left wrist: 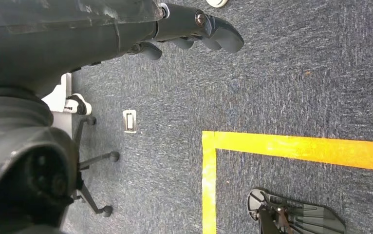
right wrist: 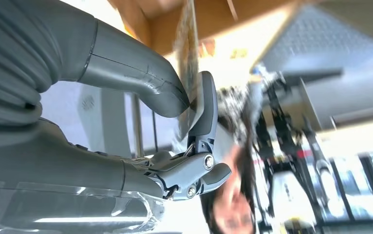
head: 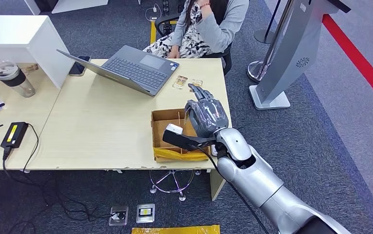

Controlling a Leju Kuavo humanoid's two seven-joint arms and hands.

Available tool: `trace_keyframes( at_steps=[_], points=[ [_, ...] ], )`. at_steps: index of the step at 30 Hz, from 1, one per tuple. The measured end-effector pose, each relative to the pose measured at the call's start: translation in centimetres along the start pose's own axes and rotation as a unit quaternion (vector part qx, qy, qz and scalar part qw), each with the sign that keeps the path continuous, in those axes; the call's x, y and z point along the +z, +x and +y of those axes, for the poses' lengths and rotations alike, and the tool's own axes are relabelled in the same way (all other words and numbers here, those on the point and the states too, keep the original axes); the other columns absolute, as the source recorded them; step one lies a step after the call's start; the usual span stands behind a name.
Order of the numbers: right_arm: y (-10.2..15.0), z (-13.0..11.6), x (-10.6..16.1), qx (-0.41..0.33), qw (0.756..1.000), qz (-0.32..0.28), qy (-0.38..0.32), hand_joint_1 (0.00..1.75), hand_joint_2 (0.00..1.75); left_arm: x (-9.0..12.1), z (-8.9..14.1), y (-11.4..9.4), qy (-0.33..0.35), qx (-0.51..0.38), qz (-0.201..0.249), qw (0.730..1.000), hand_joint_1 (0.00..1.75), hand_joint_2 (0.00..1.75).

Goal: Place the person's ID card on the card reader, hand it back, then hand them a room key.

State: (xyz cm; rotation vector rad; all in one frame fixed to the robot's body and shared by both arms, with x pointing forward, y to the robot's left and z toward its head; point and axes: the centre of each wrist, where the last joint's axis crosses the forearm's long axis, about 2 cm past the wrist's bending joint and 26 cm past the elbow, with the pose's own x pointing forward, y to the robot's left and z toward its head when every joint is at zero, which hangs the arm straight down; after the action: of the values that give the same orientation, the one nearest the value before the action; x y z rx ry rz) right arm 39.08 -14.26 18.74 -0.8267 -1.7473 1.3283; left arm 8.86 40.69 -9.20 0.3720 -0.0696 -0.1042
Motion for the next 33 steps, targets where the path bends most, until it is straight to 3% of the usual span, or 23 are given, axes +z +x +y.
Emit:
trace_keyframes(
  at_steps=[7, 18, 26, 33],
  points=[
    [0.8, -3.1, -1.1, -0.005, 0.998, -0.032, -0.058, 1.75, 1.75, 0.0, 0.0, 0.0, 0.0, 0.0, 0.0, 1.0, 0.0, 0.0],
    [2.0, -5.1, -2.4, -0.091, 0.991, -0.067, -0.071, 1.75, 1.75, 0.0, -0.1, 0.0, -0.002, 0.001, 0.0, 1.0, 0.0, 0.0],
    [0.7, -8.0, -6.2, -0.035, 0.992, -0.063, -0.102, 1.75, 1.75, 0.0, -0.3, 0.0, -0.008, -0.029, -0.012, 0.999, 0.0, 0.0],
    [-0.5, -7.8, -7.2, -0.008, 0.997, -0.029, -0.073, 1.75, 1.75, 0.1, -0.5, 0.0, -0.014, -0.048, -0.021, 0.999, 0.0, 0.0]
  ],
)
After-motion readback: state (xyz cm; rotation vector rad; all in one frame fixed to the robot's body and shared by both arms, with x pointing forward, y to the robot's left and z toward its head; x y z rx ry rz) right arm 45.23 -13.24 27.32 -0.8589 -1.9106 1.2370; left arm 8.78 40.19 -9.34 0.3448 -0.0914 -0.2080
